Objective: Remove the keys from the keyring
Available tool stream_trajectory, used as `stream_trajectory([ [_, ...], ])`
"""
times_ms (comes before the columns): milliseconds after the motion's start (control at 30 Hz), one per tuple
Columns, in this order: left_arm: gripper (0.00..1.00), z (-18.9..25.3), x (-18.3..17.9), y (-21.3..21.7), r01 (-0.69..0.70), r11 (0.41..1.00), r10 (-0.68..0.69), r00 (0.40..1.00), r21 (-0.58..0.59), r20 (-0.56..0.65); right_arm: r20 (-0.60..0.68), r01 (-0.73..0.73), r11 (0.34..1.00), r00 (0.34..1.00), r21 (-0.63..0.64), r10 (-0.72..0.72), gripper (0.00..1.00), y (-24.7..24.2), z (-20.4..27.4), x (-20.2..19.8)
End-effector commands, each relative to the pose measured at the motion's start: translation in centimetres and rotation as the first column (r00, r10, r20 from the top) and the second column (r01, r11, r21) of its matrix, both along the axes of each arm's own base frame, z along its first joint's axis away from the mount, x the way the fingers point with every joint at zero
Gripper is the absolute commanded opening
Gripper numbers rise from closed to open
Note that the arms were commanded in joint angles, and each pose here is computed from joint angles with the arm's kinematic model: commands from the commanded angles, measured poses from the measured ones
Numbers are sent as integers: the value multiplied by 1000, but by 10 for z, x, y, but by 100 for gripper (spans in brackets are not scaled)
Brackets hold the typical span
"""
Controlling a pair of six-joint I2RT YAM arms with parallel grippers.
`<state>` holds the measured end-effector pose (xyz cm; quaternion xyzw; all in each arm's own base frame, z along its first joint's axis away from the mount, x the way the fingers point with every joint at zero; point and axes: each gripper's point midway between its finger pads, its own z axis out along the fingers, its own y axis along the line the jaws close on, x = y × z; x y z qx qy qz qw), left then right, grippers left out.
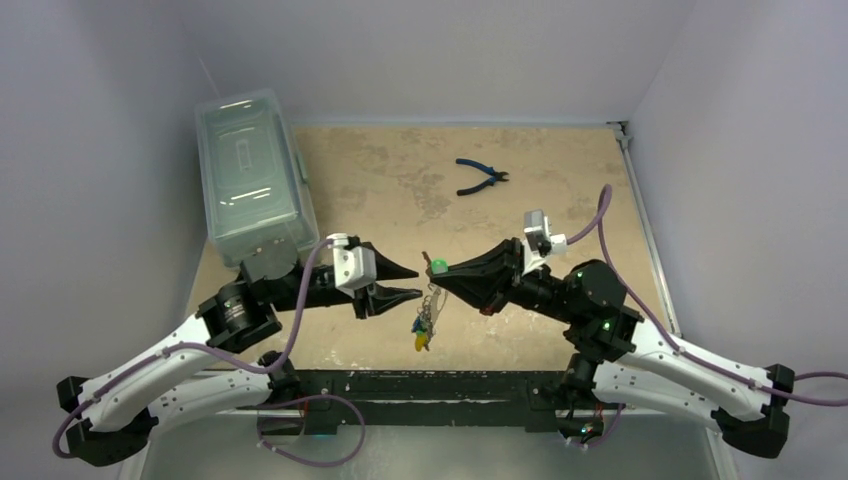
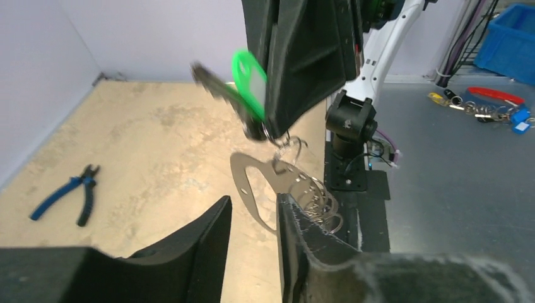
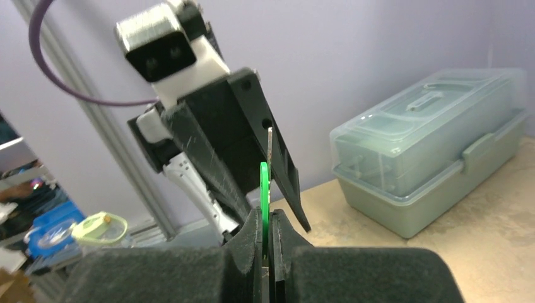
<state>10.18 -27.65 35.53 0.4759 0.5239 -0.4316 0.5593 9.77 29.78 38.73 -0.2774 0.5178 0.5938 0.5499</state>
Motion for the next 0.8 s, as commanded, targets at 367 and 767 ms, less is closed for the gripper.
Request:
stream_trajectory([
  [367,46,6,25,1,-143,989,142,988,-32,-53,-159,405,913,906,55,-393,0,-44,6,63],
  [767,47,-6,37,-9,-186,980,177,978,-76,-113,-187,525,850,832,-33,-522,0,-45,-7,85],
])
